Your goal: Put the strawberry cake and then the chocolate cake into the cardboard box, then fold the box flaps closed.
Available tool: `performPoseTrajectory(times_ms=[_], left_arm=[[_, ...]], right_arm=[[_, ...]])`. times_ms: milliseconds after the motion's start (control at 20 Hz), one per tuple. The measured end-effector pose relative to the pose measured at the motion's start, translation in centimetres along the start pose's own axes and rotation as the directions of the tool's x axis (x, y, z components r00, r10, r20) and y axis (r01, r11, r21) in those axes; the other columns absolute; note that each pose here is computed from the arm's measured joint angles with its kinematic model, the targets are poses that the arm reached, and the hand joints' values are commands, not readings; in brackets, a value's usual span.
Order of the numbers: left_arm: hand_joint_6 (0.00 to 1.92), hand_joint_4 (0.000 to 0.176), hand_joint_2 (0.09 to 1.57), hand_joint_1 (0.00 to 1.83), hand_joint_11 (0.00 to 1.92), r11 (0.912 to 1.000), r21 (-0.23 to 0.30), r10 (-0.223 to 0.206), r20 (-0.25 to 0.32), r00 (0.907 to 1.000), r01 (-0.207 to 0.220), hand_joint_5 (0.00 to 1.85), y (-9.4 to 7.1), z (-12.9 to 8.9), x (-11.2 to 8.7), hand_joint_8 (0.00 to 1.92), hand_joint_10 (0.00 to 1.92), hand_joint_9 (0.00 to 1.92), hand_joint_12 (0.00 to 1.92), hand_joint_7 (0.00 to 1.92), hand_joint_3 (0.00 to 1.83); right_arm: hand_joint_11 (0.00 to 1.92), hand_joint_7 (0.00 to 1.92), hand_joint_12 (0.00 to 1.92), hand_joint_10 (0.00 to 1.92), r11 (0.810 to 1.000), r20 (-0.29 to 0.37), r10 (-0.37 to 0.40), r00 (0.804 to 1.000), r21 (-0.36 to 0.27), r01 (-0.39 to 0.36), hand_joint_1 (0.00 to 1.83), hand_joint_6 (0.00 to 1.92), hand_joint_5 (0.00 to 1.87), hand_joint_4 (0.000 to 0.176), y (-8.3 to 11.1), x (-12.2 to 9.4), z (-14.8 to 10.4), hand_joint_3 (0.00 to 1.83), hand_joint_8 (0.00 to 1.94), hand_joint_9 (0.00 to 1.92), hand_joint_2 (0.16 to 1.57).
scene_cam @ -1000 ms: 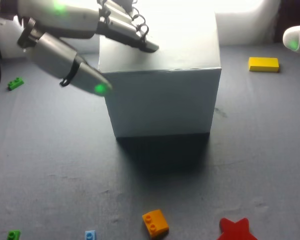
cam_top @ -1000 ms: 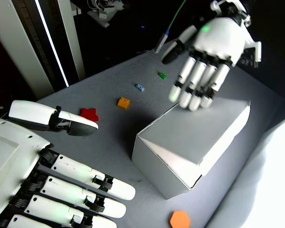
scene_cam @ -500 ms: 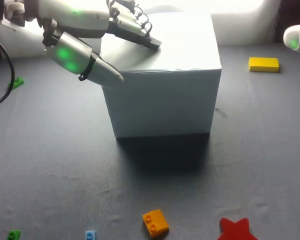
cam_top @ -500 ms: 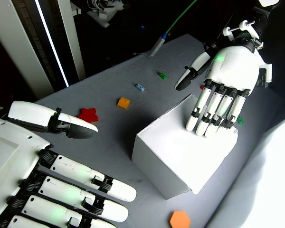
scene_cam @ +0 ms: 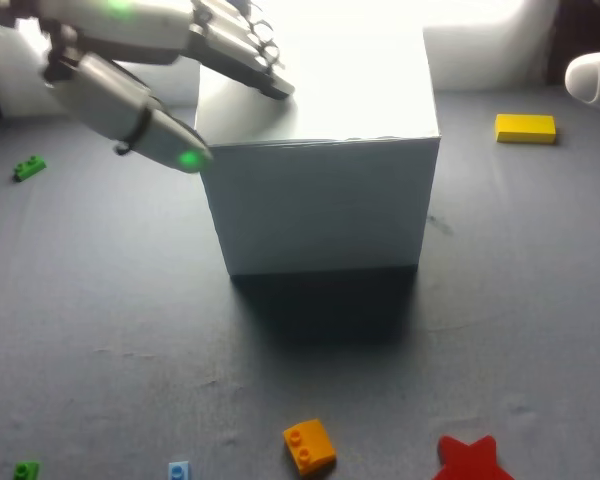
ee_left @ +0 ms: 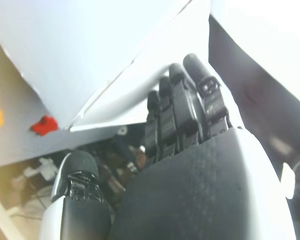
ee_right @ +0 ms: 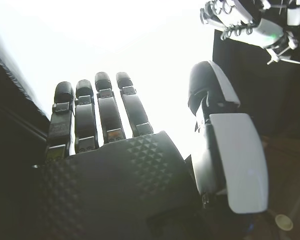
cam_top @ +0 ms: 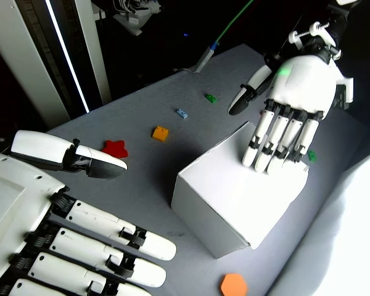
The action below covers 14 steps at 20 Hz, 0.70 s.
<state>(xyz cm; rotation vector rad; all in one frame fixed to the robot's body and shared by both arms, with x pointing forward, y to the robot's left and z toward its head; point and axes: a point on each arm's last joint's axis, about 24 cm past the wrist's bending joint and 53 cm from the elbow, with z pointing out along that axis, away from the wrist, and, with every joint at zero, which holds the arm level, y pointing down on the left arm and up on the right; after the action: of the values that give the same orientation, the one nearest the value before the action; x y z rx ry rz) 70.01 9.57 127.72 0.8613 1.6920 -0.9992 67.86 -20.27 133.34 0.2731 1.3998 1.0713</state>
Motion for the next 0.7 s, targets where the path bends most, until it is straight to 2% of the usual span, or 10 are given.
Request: performPoseTrajectory(times_ms=[50, 100, 150, 200, 300, 400, 550, 600, 700], left_arm=[[0.00, 0.007, 1.18, 0.03, 0.00, 0.9999, -0.010, 0.007, 0.007, 0.9999, -0.007, 0.26, 0.1, -1.0, -0.4, 0.00, 0.00, 0.33, 1.08, 0.30, 0.00], [0.00, 0.007, 1.18, 0.01, 0.00, 0.9999, -0.015, 0.003, 0.008, 1.0000, -0.003, 0.26, 0.1, -1.5, -0.4, 0.00, 0.00, 0.33, 1.07, 0.29, 0.00], [0.00, 0.010, 1.18, 0.03, 0.00, 0.9998, -0.021, 0.008, 0.007, 0.9999, -0.007, 0.27, 0.2, -2.0, -0.4, 0.00, 0.00, 0.34, 1.06, 0.30, 0.00], [0.00, 0.018, 1.18, 0.06, 0.00, 0.9996, -0.029, 0.008, 0.010, 0.9999, -0.008, 0.27, 0.3, -2.7, -0.5, 0.00, 0.00, 0.33, 1.06, 0.31, 0.00], [0.00, 0.033, 1.16, 0.10, 0.00, 0.9990, -0.043, 0.008, 0.007, 0.9999, -0.007, 0.27, 0.3, -4.0, -0.3, 0.00, 0.00, 0.34, 1.03, 0.31, 0.00], [0.00, 0.031, 1.17, 0.06, 0.00, 0.9988, -0.049, 0.005, -0.008, 1.0000, -0.006, 0.27, 0.3, -5.1, 0.4, 0.00, 0.00, 0.32, 0.98, 0.31, 0.00], [0.01, 0.043, 1.16, 0.04, 0.00, 0.9969, -0.079, -0.007, -0.044, 0.9990, 0.004, 0.28, 0.6, -7.3, 2.4, 0.00, 0.01, 0.33, 1.01, 0.31, 0.00], [0.00, 0.037, 1.17, 0.04, 0.00, 0.9962, -0.087, -0.017, -0.055, 0.9983, 0.012, 0.28, 0.6, -8.0, 3.1, 0.00, 0.00, 0.32, 1.00, 0.30, 0.00], [0.00, 0.039, 1.17, 0.05, 0.00, 0.9951, -0.096, -0.033, -0.079, 0.9963, 0.025, 0.27, 0.4, -9.0, 4.5, 0.00, 0.00, 0.32, 1.00, 0.31, 0.00]], right_arm=[[0.00, 0.16, 0.60, 0.02, 1.000, 0.000, 0.000, 1.000, 0.000, 0.000, 0.00, 0.01, 0.12, 0.000, 0.0, 0.0, 0.0, 0.00, 0.01, 0.13, 1.24], [0.00, 0.14, 0.50, 0.01, 1.000, 0.000, 0.000, 1.000, 0.000, 0.000, 0.00, 0.01, 0.09, 0.000, 0.0, 0.0, 0.0, 0.00, 0.01, 0.11, 1.24], [0.00, 0.14, 0.52, 0.01, 1.000, 0.000, 0.000, 1.000, 0.000, 0.000, 0.00, 0.01, 0.09, 0.000, 0.0, 0.0, 0.0, 0.00, 0.00, 0.12, 1.24], [0.00, 0.14, 0.56, 0.01, 1.000, 0.000, -0.001, 1.000, 0.000, 0.001, 0.00, 0.01, 0.10, 0.000, 0.0, 0.0, 0.0, 0.00, 0.00, 0.12, 1.26], [0.00, 0.14, 0.47, 0.01, 1.000, 0.000, -0.001, 1.000, 0.000, 0.001, 0.00, 0.01, 0.11, 0.000, 0.0, 0.0, 0.0, 0.01, 0.01, 0.11, 1.27], [0.00, 0.15, 0.44, 0.01, 1.000, -0.001, -0.002, 1.000, 0.000, 0.002, 0.00, 0.01, 0.12, 0.000, 0.0, 0.0, 0.0, 0.01, 0.01, 0.12, 1.28], [0.00, 0.15, 0.46, 0.00, 1.000, -0.002, -0.005, 1.000, -0.001, 0.004, 0.00, 0.00, 0.08, 0.000, 0.0, 0.1, 0.0, 0.00, 0.00, 0.12, 1.29], [0.00, 0.14, 0.37, 0.01, 1.000, -0.002, -0.005, 1.000, -0.001, 0.005, 0.00, 0.00, 0.08, 0.000, 0.0, 0.1, 0.0, 0.00, 0.00, 0.10, 1.28], [0.00, 0.14, 0.31, 0.01, 1.000, -0.003, -0.008, 1.000, -0.002, 0.008, 0.00, 0.00, 0.09, 0.000, 0.0, 0.1, 0.0, 0.00, 0.00, 0.11, 1.28]])
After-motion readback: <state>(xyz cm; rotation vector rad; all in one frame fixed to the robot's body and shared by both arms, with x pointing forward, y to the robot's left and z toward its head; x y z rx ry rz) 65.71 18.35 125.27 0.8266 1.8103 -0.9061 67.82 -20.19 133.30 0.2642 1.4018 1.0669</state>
